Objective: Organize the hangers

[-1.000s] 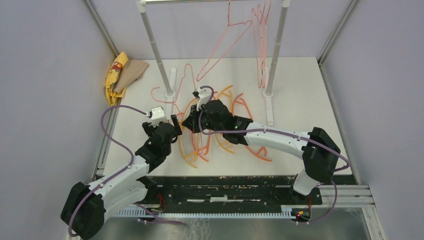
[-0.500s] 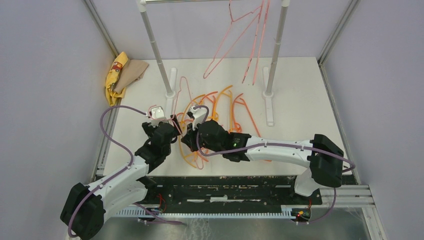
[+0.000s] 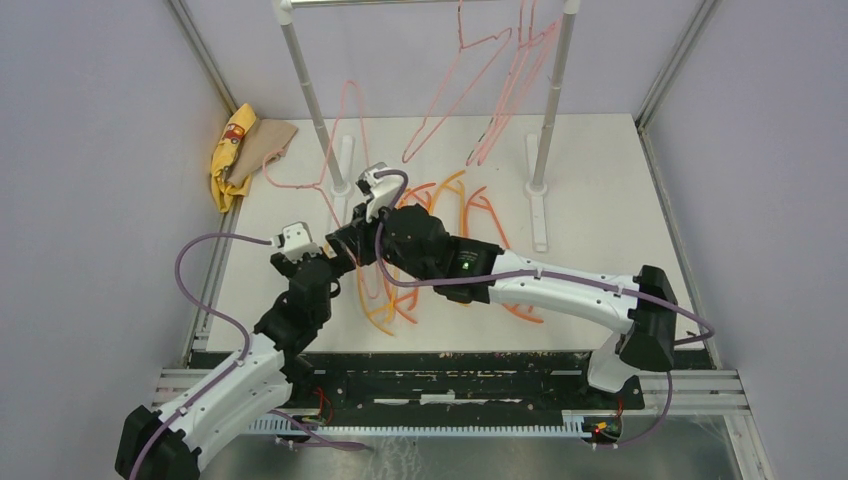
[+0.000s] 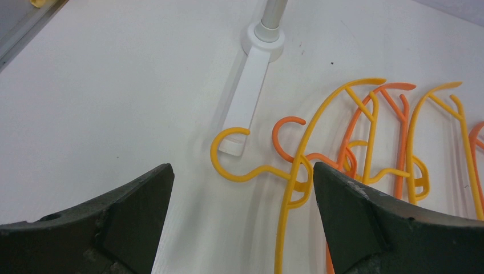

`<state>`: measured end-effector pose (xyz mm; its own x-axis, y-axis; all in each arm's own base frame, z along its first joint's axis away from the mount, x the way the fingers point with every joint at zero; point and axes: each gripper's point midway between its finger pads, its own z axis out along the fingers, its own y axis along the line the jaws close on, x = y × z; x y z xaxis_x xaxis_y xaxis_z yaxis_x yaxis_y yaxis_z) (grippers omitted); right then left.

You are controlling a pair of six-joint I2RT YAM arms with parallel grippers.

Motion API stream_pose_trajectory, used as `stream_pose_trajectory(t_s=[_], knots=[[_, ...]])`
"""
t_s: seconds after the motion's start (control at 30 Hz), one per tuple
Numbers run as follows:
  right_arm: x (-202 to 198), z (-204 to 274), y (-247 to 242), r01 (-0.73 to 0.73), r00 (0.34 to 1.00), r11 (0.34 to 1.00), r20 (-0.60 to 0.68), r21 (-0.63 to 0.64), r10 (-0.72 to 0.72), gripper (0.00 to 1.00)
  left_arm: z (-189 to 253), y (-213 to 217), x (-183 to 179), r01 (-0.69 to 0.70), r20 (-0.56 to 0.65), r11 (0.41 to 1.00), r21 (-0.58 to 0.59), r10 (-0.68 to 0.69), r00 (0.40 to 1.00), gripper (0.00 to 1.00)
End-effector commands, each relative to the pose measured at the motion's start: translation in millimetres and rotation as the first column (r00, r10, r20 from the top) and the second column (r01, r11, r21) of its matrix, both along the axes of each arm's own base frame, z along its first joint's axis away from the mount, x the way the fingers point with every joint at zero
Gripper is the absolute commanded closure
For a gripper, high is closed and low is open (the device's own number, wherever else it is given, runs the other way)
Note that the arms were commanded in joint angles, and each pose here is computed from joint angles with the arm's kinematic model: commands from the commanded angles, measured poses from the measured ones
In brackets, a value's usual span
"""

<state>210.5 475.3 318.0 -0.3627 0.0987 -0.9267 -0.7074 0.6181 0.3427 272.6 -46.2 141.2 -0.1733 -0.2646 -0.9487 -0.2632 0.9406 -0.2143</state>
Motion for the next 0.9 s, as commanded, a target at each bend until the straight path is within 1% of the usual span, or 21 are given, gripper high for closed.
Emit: stream_pose_trajectory(t_s=[0.0, 0.1, 0.3, 0.43, 0.57, 0.77, 0.87], knots=[[22, 57, 8, 0.049, 0.994, 0.997, 0.094, 0.058, -0.054, 1.00, 13, 1, 3, -0.023, 0.059, 0.999, -0.048, 0.026, 0.998, 0.02], [48, 88, 10, 0.082, 0.992, 0.990, 0.081, 0.116, -0.092, 0.99, 12, -2, 5, -0.013, 0.039, 0.999, -0.034, 0.014, 0.999, 0.02], [114, 121, 3, 0.122, 0.992, 0.958, -0.003, 0.259, -0.126, 0.99, 10, -4, 7, -0.007, 0.027, 1.000, -0.027, 0.008, 1.000, 0.02], [138, 144, 0, 0.101, 0.994, 0.936, -0.005, 0.338, -0.105, 0.99, 11, -4, 6, -0.006, 0.032, 1.000, -0.030, 0.007, 0.999, 0.02], [154, 159, -5, 0.095, 0.994, 0.920, 0.007, 0.379, -0.105, 1.00, 9, -4, 7, -0.010, 0.026, 1.000, -0.025, 0.010, 1.000, 0.02], [182, 159, -17, 0.129, 0.991, 0.891, -0.016, 0.435, -0.136, 1.00, 7, -5, 8, -0.006, 0.019, 1.000, -0.022, 0.007, 1.000, 0.02], [195, 159, -27, 0.149, 0.988, 0.866, -0.032, 0.478, -0.152, 1.00, 6, -6, 8, -0.004, 0.016, 1.000, -0.020, 0.004, 1.000, 0.02]])
